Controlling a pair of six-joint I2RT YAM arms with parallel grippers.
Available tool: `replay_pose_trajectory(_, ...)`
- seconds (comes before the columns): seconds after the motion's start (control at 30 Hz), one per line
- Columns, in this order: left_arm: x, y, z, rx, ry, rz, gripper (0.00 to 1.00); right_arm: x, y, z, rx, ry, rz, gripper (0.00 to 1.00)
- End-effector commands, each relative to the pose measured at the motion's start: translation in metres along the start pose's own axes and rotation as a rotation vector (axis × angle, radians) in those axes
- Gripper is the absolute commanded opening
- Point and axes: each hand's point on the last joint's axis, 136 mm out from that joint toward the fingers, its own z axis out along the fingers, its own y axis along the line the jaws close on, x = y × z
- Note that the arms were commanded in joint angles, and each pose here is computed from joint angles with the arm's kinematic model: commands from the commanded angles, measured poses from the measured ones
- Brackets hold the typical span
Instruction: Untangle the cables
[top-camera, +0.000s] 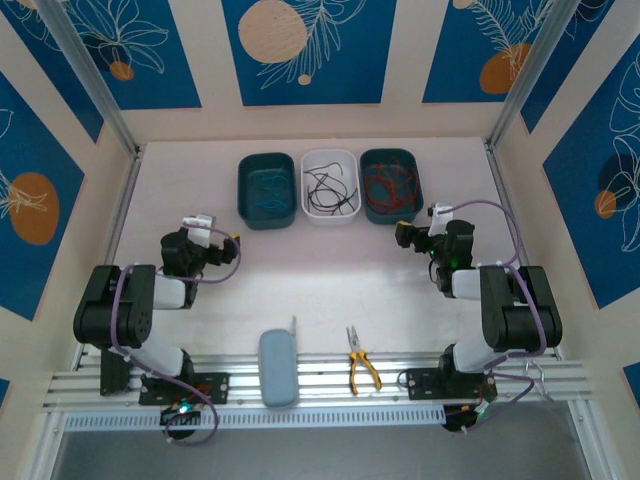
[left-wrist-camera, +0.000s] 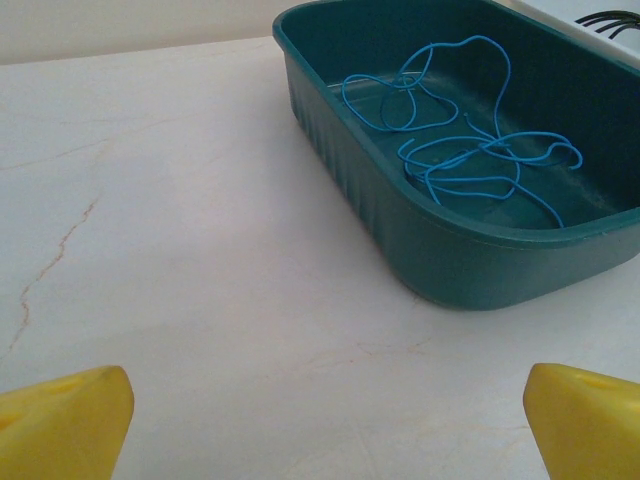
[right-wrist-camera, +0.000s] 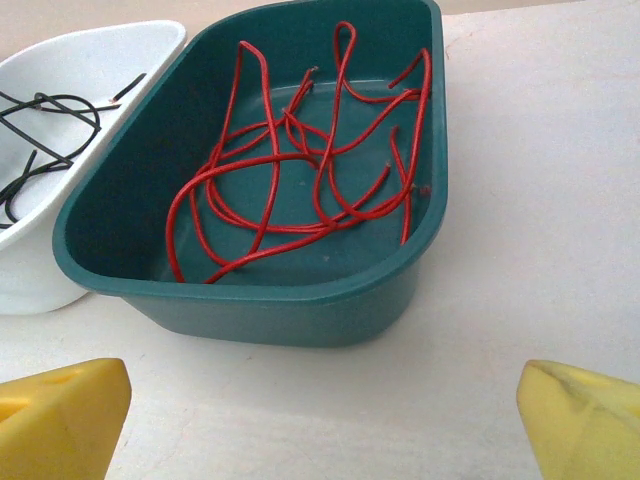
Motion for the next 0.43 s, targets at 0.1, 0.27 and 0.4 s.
replay_pose_trajectory(0.1,-0.0129,-0.007,-0.0021,0.03,-0.047,0.039,1.0,-0.0046,0.0042,0.0023,-0.019,-0.01,-0.02,0.99)
replay_pose_trajectory(0.27,-0.0131,-0.007,-0.0023,0.03,-0.048,0.039,1.0,-0.0047,0.0043,0.0023,-0.019,-0.01,-0.02,0.99)
replay_pose_trajectory(0.4,-0.0135,-0.0069,-0.0023,0.029,-0.049,0.039,1.0,-0.005,0.0042,0.0024,-0.019,-0.011,-0.02,0.99)
